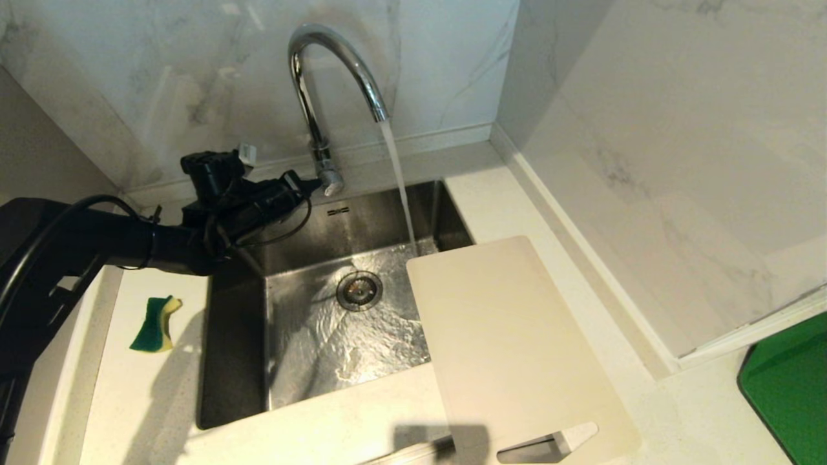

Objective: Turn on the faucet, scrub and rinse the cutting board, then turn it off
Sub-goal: Turn off the tap

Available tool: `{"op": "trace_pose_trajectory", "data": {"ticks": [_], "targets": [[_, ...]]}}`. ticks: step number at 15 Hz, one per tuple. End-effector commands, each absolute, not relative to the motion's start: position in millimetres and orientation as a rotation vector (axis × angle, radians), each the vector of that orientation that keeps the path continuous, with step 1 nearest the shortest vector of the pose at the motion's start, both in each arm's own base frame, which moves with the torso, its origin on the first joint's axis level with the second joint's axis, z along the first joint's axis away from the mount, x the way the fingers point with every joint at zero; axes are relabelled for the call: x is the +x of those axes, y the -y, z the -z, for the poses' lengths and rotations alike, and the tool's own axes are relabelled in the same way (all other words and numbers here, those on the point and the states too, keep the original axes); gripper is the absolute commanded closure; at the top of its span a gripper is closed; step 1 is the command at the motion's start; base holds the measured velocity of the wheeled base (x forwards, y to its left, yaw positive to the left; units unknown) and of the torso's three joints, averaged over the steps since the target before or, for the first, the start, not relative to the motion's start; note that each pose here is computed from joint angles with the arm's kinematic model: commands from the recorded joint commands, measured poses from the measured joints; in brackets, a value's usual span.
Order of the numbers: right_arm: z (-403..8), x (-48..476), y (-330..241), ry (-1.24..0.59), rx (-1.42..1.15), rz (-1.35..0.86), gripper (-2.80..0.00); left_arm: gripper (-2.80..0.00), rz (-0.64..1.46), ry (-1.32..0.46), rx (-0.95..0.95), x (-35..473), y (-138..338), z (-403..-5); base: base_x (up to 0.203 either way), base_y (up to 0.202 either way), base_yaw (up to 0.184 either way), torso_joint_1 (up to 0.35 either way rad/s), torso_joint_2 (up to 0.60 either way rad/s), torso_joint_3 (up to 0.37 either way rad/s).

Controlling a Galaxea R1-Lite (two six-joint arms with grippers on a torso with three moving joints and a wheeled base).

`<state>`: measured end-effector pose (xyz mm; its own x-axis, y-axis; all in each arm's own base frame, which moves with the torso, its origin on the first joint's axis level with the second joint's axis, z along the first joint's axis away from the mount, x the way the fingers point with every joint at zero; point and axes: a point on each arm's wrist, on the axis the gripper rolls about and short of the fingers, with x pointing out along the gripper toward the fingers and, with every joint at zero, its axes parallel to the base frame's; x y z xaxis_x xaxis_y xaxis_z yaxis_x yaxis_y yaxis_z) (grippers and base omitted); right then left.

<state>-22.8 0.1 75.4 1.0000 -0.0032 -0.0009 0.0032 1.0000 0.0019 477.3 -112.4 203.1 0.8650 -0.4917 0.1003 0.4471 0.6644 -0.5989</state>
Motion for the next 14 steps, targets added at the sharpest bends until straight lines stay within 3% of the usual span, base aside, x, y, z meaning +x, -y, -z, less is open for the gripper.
{"op": "trace_pose_trajectory", "data": {"ticks": [1,14], "targets": [[-75.2,-22.8,-0.1,-0.003,0.002,0.003,0.0,0.0,0.521,-0.058,-0.661,485.4,109.4,-199.0,0.0,0.0,0.0,0.0,0.0,0.0],[-75.4,-22.9,-0.1,-0.003,-0.002,0.003,0.0,0.0,0.494,0.027,-0.656,500.1,84.0,-210.4,0.0,0.0,0.0,0.0,0.0,0.0]]}}
